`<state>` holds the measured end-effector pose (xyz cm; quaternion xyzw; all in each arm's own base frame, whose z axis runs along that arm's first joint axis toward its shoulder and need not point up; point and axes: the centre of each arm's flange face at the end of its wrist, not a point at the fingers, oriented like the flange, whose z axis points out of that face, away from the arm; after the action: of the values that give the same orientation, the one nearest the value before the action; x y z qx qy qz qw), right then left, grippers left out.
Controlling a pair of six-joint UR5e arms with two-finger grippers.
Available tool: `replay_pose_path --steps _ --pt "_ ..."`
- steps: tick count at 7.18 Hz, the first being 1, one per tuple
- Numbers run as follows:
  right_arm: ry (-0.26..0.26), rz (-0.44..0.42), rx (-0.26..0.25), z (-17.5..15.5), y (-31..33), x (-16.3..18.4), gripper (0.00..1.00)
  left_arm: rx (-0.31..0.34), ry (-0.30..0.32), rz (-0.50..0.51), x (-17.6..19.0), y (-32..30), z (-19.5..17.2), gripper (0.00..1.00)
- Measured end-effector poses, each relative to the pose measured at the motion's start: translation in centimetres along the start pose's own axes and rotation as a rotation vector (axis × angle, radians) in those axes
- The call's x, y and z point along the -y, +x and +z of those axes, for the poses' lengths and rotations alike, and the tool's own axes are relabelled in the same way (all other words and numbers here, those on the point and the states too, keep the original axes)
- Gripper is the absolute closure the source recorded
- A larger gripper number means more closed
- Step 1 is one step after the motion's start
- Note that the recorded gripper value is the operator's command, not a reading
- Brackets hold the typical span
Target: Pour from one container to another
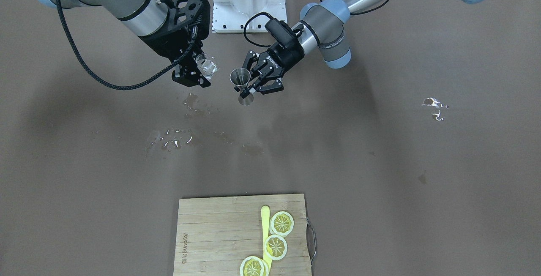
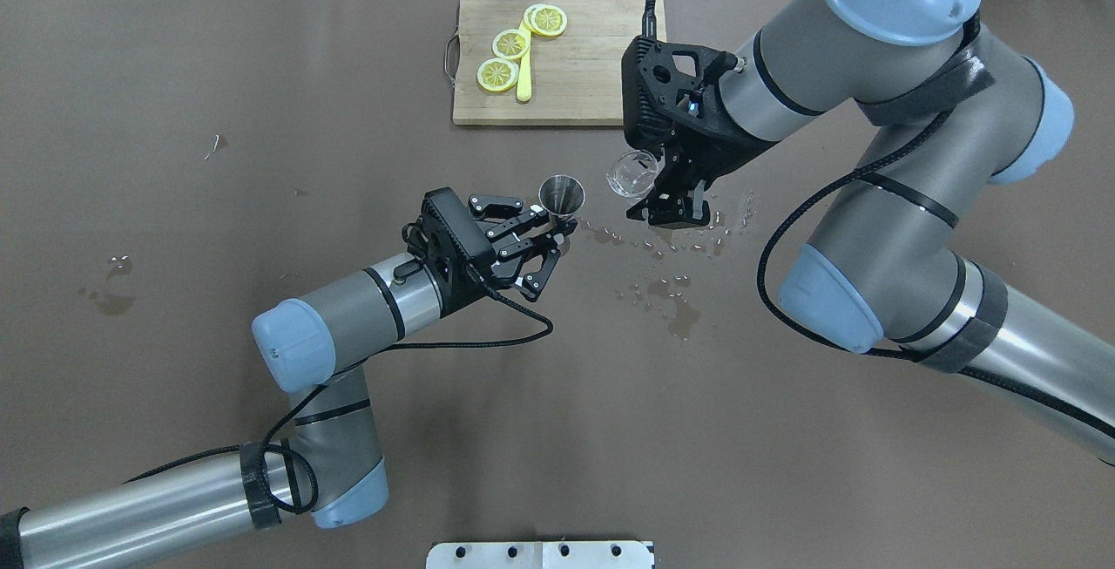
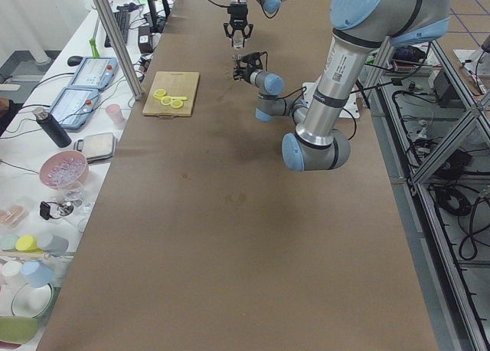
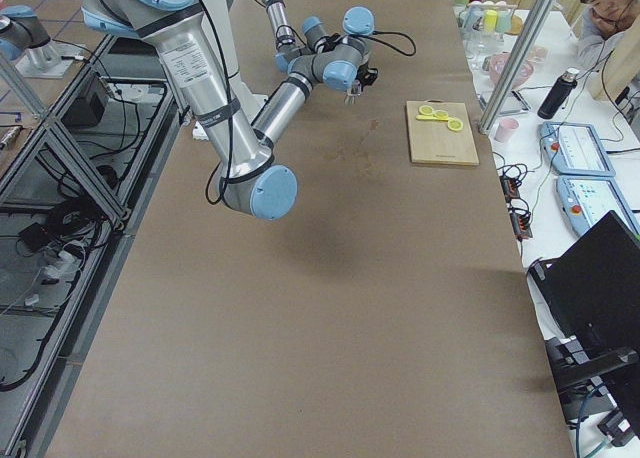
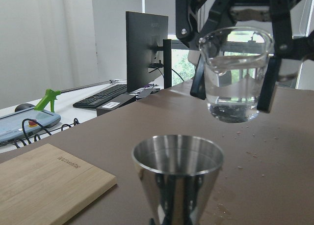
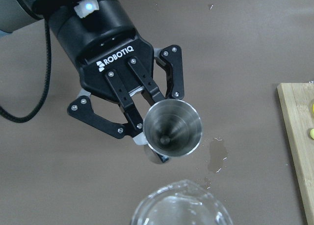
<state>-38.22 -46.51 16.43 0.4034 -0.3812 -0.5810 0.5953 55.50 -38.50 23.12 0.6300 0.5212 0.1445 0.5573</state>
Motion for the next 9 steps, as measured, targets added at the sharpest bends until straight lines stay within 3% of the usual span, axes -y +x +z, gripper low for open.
replay_pose_path --steps 9 --pt "-0.043 0.040 -0.004 0.5 1.2 2.5 1.00 0.001 -0.003 0.001 -0.2 -0.1 -0.3 1.00"
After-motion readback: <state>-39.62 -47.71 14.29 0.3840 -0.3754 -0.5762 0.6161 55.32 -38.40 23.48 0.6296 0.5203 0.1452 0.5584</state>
